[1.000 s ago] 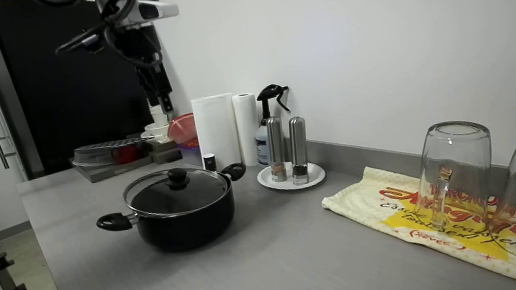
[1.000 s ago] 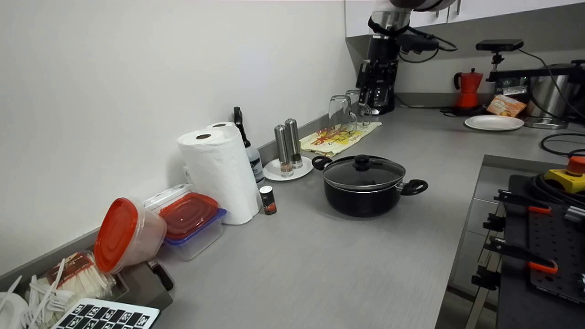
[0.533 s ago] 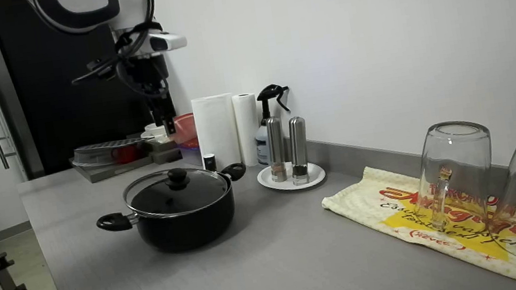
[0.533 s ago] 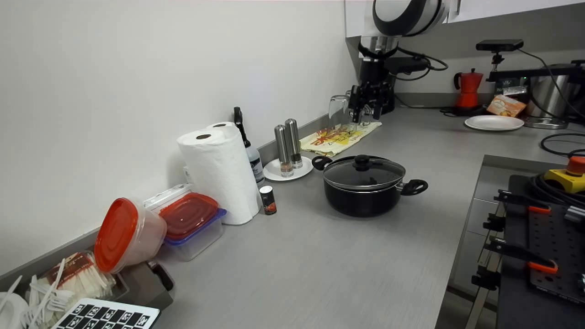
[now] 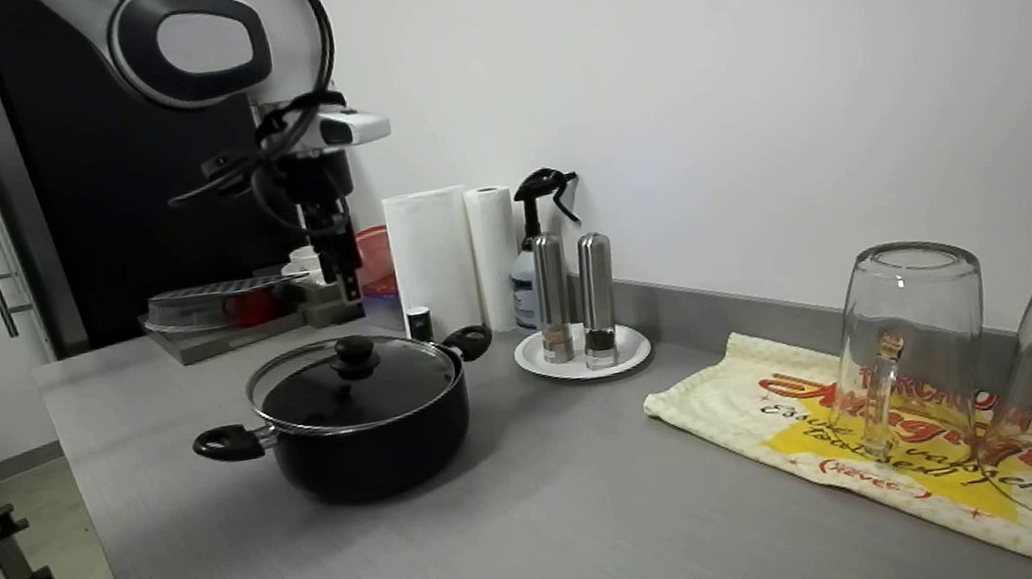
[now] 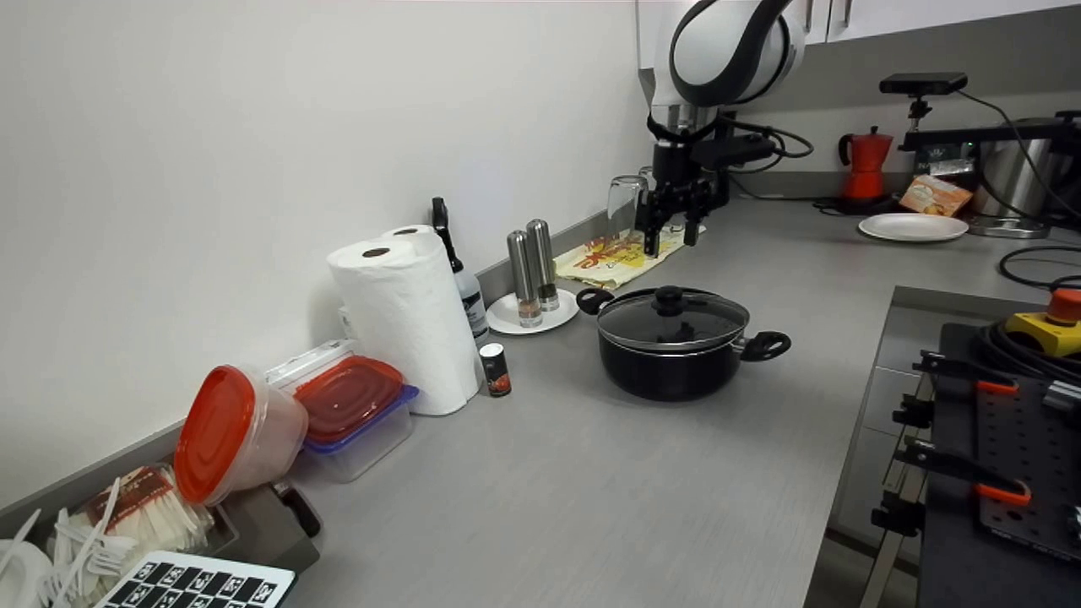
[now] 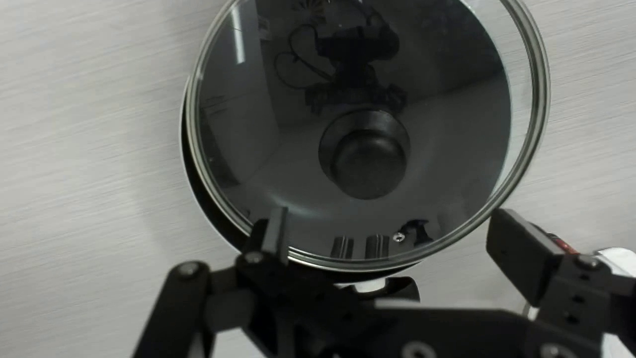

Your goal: Take the lid off the pot

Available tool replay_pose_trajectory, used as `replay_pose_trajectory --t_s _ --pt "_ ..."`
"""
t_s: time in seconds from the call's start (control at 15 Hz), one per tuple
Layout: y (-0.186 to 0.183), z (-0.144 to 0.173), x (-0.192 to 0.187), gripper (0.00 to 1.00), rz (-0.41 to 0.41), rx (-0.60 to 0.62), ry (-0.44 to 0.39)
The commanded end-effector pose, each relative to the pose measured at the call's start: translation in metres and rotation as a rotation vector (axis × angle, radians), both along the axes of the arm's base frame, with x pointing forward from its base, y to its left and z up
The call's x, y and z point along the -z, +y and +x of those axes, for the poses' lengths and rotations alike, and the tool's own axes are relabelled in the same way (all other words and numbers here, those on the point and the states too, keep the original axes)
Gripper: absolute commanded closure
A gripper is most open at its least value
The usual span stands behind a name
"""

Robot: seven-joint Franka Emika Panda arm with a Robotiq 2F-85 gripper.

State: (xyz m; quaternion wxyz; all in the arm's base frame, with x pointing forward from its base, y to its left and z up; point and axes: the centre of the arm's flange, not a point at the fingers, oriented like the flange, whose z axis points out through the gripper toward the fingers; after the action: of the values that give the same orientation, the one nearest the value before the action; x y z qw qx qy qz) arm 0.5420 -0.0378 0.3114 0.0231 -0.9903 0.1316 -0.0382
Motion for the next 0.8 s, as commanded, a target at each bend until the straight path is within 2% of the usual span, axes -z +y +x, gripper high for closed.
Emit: replay_pose_trajectory --t_s 0.0,0.27,0.73 --pt "0.007 0.023 0.015 0.00 -0.033 0.036 -0.003" --pt "0.005 0.035 0.034 0.00 -0.059 0.064 0.030" --pt "0.005 0.037 0.063 0.00 -0.081 0.062 0.111"
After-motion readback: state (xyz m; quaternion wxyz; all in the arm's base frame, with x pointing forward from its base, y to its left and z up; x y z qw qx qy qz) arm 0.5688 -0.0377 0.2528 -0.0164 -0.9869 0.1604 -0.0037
